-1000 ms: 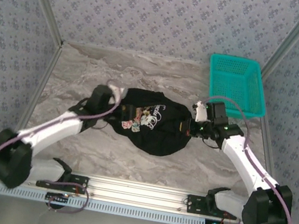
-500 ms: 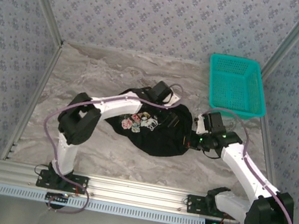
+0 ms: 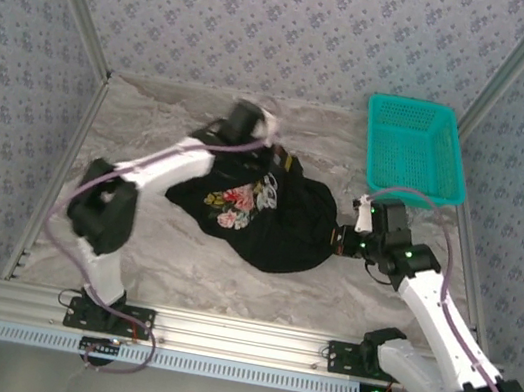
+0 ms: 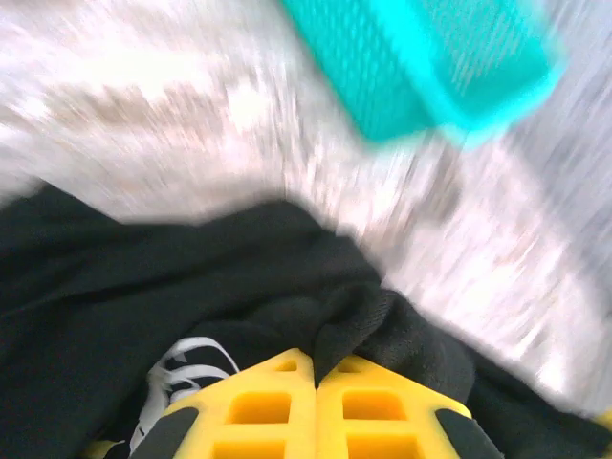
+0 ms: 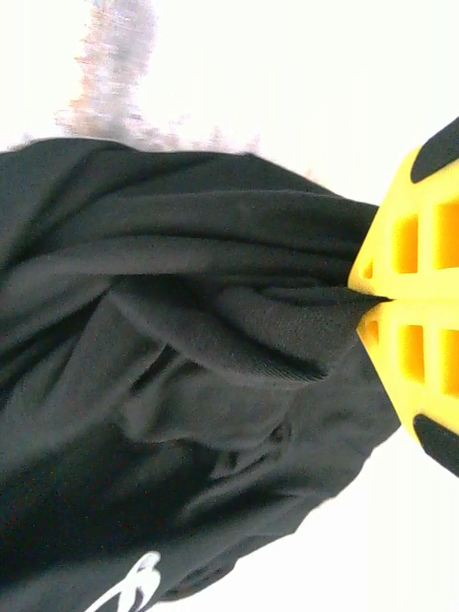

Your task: Fold the inside-out t-shirt

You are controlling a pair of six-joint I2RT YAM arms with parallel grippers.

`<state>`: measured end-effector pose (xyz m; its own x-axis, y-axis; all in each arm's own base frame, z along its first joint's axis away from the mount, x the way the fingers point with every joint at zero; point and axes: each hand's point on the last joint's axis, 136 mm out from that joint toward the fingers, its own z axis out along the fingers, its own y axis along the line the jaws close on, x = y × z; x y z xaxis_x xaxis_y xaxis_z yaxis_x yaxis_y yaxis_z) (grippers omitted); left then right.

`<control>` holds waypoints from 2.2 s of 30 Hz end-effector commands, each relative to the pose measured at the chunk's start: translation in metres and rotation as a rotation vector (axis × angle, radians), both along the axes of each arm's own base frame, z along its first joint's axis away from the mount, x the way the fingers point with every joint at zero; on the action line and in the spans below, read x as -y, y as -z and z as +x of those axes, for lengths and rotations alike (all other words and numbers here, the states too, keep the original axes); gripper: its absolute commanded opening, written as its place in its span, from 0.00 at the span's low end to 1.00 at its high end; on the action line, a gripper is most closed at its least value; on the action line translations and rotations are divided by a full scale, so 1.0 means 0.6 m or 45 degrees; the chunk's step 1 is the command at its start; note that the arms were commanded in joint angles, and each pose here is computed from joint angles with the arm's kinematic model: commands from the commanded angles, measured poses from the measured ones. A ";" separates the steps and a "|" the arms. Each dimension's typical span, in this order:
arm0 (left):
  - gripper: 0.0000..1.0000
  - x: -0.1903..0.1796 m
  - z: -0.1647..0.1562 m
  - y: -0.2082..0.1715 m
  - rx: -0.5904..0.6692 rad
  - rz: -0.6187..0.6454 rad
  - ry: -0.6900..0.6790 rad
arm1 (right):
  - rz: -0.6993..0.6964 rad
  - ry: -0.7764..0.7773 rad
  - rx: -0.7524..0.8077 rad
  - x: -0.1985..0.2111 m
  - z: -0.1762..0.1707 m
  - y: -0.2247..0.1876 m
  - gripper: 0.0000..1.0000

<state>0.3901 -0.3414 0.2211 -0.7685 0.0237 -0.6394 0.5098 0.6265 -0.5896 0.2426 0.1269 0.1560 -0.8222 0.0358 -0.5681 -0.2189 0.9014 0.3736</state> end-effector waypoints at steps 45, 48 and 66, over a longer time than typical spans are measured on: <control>0.68 -0.040 -0.087 0.222 0.219 0.981 0.272 | -0.014 0.227 -0.112 0.049 0.017 0.052 0.00; 0.42 -0.027 -0.064 0.216 0.256 0.979 0.245 | -0.013 0.224 -0.100 0.049 0.019 0.051 0.00; 0.02 -0.075 -0.045 -0.145 0.477 0.020 -0.019 | 0.071 0.105 0.048 0.017 0.024 0.018 0.00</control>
<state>0.3705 -0.2860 0.2839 -0.4883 0.1123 -0.8654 0.6318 0.7296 -0.2618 0.2554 0.1101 0.1358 -0.8160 0.1498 -0.5583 -0.1097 0.9081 0.4040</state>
